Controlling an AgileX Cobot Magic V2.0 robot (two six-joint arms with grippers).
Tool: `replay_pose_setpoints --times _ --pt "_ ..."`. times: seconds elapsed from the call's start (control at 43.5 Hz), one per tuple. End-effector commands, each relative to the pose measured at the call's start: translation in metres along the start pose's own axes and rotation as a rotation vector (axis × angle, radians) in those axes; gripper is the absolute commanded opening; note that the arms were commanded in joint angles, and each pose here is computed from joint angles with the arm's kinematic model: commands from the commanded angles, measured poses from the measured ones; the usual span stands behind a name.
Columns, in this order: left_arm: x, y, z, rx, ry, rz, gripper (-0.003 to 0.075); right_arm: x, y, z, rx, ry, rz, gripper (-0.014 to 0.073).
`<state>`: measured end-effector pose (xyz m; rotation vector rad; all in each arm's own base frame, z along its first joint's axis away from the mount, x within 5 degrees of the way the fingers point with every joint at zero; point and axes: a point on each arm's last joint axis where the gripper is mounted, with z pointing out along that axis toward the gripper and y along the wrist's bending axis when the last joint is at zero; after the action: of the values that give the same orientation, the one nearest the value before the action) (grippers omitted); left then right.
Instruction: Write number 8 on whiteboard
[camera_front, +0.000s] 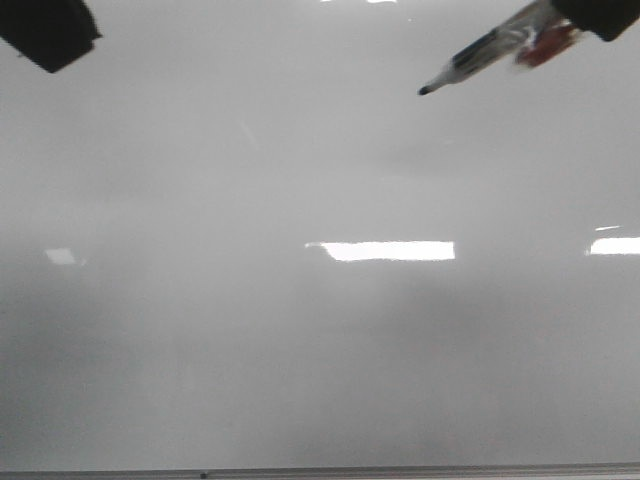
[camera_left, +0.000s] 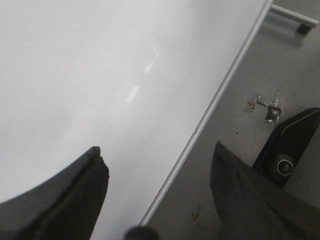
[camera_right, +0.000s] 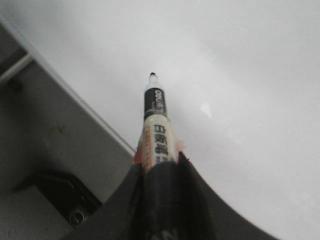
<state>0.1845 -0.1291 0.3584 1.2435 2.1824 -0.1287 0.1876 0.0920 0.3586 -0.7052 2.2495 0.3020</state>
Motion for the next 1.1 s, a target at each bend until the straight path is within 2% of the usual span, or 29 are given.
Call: replay_pose_setpoints --times 0.0,0.115,0.391,0.69,0.851,0.966,1.081 --pt "0.005 0.012 -0.019 -0.080 -0.113 -0.130 0.0440 -0.001 -0.008 -0.011 0.057 -0.178 0.131 -0.0106" --pt "0.006 0.015 -0.021 -0.091 -0.150 -0.167 0.0440 0.002 -0.010 -0.003 0.072 -0.221 0.139 -0.0106" --pt "0.006 0.016 -0.021 -0.093 -0.157 -0.168 0.0440 -0.016 -0.021 0.015 0.127 -0.346 0.142 -0.0106" --pt "0.006 0.016 -0.021 -0.093 -0.157 -0.168 0.0440 -0.028 -0.032 0.040 0.173 -0.409 0.117 -0.0106" --pt "0.006 0.016 -0.021 -0.093 -0.157 -0.168 0.0440 -0.042 -0.036 0.055 0.166 -0.382 0.114 -0.0106" --pt "0.005 0.015 -0.021 -0.090 -0.159 -0.171 0.0440 -0.048 -0.030 0.074 0.133 -0.306 0.048 -0.0106" --pt "0.005 0.015 -0.021 -0.087 -0.161 -0.173 0.0440 -0.044 -0.030 0.088 0.115 -0.242 0.046 -0.0106"
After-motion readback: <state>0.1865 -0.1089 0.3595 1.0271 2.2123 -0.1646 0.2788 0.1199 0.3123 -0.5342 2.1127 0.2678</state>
